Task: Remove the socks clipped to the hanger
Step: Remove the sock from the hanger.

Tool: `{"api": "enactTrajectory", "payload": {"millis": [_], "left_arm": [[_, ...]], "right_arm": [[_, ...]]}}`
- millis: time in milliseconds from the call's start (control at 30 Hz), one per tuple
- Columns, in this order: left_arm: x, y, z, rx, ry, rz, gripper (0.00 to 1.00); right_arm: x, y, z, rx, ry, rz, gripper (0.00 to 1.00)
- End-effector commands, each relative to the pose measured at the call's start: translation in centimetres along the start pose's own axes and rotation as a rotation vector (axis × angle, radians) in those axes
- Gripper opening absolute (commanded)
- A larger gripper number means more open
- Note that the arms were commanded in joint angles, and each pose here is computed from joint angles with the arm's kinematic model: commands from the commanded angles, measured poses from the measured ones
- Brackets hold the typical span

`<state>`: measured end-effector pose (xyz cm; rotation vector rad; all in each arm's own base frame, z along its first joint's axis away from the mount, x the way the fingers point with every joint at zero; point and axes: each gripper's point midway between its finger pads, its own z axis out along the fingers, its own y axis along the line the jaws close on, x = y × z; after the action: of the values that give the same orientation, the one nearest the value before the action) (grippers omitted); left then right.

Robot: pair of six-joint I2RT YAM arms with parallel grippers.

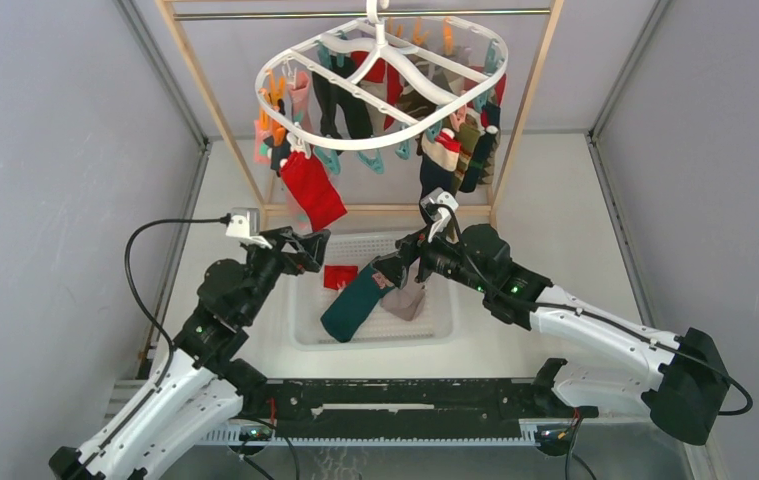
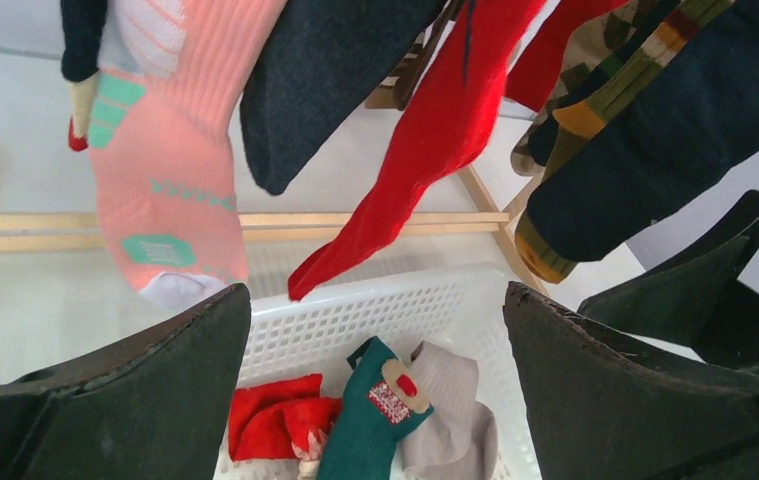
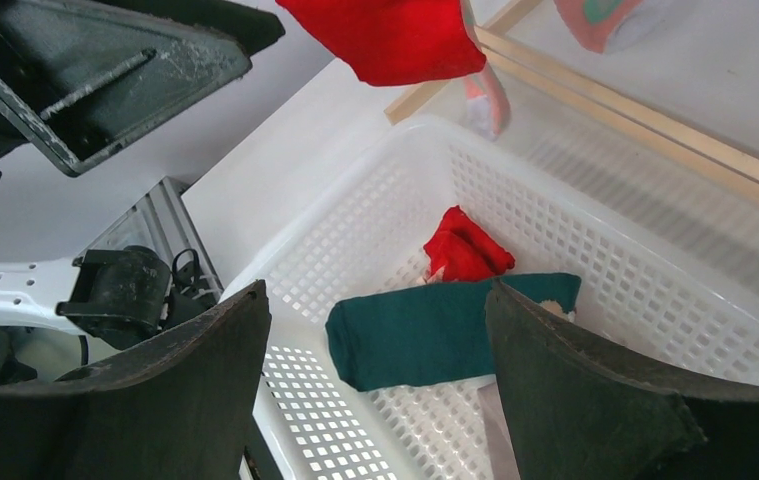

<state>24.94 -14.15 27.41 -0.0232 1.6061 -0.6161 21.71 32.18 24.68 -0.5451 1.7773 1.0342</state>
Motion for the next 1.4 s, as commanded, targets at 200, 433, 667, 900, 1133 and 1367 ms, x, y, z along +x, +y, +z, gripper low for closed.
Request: {"api": "enactTrajectory", "payload": {"millis": [200, 433, 667, 900, 1133, 1367], "left_arm": [[-6.8, -3.2, 2.3, 0.077, -0.169, 0.048, 1.0], [-7.3, -3.2, 4.0, 0.052, -0.18, 0.088, 0.98], [-7.6, -3.8, 5.3, 0.064, -0.169, 0.13, 0.76], [-7.8, -4.7, 5.8, 0.097, -0.157, 0.135, 0.46], [-8.1, -5.5, 5.6, 0.13, -0.148, 0.129, 0.25], [-8.4, -6.5, 5.2, 0.176, -0.133, 0.109, 0.22]], "right_arm": [[-2.3, 1.1, -0.5, -0.014, -0.051, -0.011, 0.85], [-1.8, 0.8, -0.9, -0.005, -0.05, -0.008, 0.85], [-1.7, 0.6, -1.2, 0.001, -0.052, -0.01, 0.85], [-1.7, 0.6, -1.3, 0.004, -0.052, -0.007, 0.85], [-1.5, 0.3, -1.3, 0.008, -0.051, -0.006, 0.85], [-2.2, 0.4, -0.8, -0.015, -0.075, 0.021, 0.85]]}}
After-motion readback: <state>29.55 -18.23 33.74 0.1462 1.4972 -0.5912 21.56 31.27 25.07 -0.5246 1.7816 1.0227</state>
